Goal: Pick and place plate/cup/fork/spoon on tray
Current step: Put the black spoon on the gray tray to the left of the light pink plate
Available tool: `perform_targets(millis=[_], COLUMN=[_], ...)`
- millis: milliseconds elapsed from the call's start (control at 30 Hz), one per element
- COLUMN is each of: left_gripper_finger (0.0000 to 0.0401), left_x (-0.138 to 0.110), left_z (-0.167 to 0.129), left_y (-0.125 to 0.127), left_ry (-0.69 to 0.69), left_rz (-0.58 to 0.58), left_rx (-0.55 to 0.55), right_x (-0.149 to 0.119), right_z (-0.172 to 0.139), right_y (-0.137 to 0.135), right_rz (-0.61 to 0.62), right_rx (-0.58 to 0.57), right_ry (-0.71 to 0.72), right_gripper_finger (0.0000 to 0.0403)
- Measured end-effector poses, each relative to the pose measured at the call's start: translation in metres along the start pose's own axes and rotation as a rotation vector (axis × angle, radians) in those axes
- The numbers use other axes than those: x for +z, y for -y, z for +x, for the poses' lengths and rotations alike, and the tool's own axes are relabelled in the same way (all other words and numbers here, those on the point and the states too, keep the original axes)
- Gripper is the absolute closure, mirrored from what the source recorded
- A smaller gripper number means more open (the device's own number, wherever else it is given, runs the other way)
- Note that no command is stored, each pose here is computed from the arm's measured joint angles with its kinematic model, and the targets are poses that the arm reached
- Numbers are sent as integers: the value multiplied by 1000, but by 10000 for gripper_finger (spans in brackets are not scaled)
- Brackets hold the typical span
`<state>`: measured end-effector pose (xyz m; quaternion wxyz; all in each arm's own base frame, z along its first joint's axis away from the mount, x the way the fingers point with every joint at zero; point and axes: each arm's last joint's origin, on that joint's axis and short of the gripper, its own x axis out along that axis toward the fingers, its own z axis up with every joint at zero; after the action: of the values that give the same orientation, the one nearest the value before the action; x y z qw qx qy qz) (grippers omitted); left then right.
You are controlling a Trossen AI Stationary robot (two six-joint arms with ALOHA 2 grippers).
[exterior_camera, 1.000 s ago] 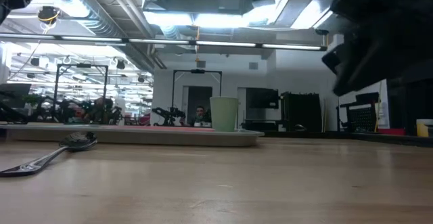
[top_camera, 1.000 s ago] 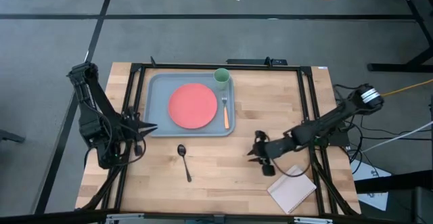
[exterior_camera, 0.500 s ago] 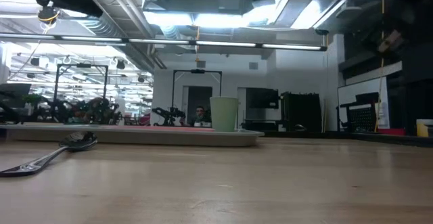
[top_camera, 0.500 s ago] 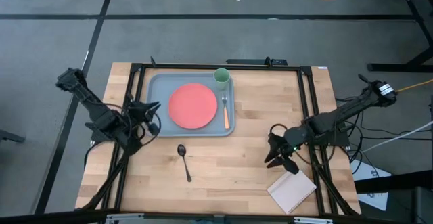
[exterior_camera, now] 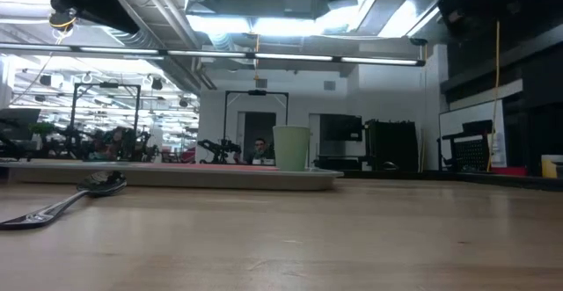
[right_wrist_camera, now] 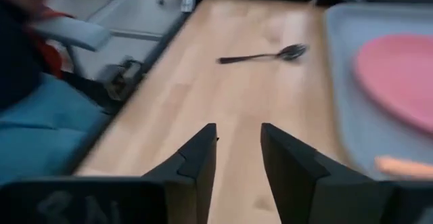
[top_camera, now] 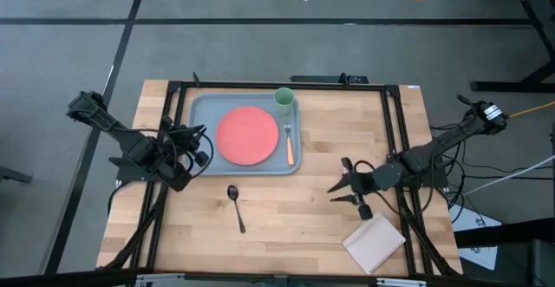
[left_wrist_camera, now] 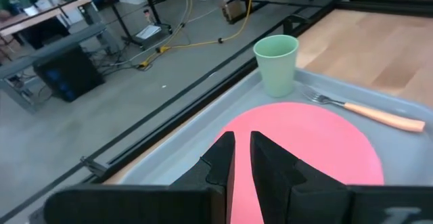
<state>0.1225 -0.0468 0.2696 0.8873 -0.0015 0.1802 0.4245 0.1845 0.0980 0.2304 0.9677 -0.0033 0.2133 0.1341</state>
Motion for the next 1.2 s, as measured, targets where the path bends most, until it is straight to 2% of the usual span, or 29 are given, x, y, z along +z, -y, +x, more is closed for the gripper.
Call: perform_targets(millis=[167,300,400,467,533,900,1000,1200], left_gripper_finger=[360,360,360,360,360,360,360,360], left_x=[2,4,4,4,3,-7,-8,-9], left_z=[0,0,0,0,0,-2,-3,-4], left_y=[4,6,6,6,7,12,13,13], left_ry=[14,41,42,33,-12,-350,-402,-439], left_rz=[-50,-83,-86,-81,-101,-102,-101,-100], left_rx=[-13,-13,-14,-18,-41,-196,-220,-237], right_x=[-3,-34,-58,-65,-72,-109,-110,-109], right_z=[2,6,3,-1,-5,-13,-14,-15], right_y=[3,7,11,13,15,22,22,21], right_rz=[-124,-116,-58,-10,18,56,71,14], right_rx=[-62,-28,-18,-7,0,-5,-4,-20], right_ry=[32,111,188,253,277,205,201,213], right_gripper_finger=[281,281,281,281,281,281,281,281])
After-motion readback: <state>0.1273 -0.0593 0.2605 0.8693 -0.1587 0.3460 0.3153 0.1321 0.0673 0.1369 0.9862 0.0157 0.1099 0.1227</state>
